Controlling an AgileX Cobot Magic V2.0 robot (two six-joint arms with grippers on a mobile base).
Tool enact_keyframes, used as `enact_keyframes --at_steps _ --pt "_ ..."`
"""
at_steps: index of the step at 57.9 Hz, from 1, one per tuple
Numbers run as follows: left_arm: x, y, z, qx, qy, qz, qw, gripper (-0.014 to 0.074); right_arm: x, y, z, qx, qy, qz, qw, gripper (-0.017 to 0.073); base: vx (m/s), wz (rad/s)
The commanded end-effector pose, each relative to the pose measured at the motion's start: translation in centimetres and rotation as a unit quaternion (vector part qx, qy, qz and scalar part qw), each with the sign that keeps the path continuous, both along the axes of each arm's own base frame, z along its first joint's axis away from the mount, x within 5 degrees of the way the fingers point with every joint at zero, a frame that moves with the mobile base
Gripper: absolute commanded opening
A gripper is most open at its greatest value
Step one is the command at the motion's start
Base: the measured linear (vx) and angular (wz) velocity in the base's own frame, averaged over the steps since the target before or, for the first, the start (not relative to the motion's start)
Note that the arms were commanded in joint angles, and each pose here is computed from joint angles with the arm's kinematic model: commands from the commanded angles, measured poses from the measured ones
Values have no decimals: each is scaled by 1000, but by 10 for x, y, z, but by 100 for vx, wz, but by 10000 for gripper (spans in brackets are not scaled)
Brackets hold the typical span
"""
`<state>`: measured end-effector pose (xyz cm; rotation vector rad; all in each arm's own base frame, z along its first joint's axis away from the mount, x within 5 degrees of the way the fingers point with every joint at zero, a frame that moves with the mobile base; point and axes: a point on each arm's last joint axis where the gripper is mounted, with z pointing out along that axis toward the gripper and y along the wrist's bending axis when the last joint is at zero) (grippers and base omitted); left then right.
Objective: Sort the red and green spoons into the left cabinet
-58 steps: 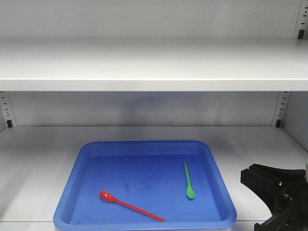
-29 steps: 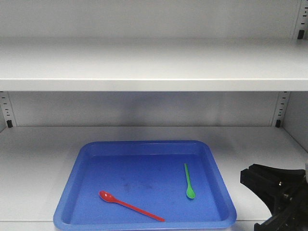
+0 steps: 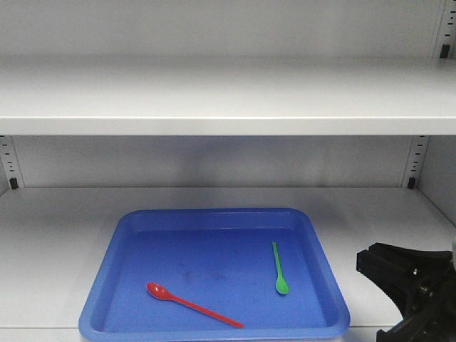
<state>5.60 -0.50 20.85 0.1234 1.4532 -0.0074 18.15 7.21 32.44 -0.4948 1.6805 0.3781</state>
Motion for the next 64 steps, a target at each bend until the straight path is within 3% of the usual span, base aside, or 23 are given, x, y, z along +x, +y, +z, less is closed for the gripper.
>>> enact_keyframes --at_steps 1,64 --pt "-2 0 2 -7 -38 1 999 -1 -2 1 14 17 -21 8 1000 -3 0 0" --pt "-2 0 2 -7 -36 1 999 -1 -2 1 14 17 -21 8 1000 -3 0 0"
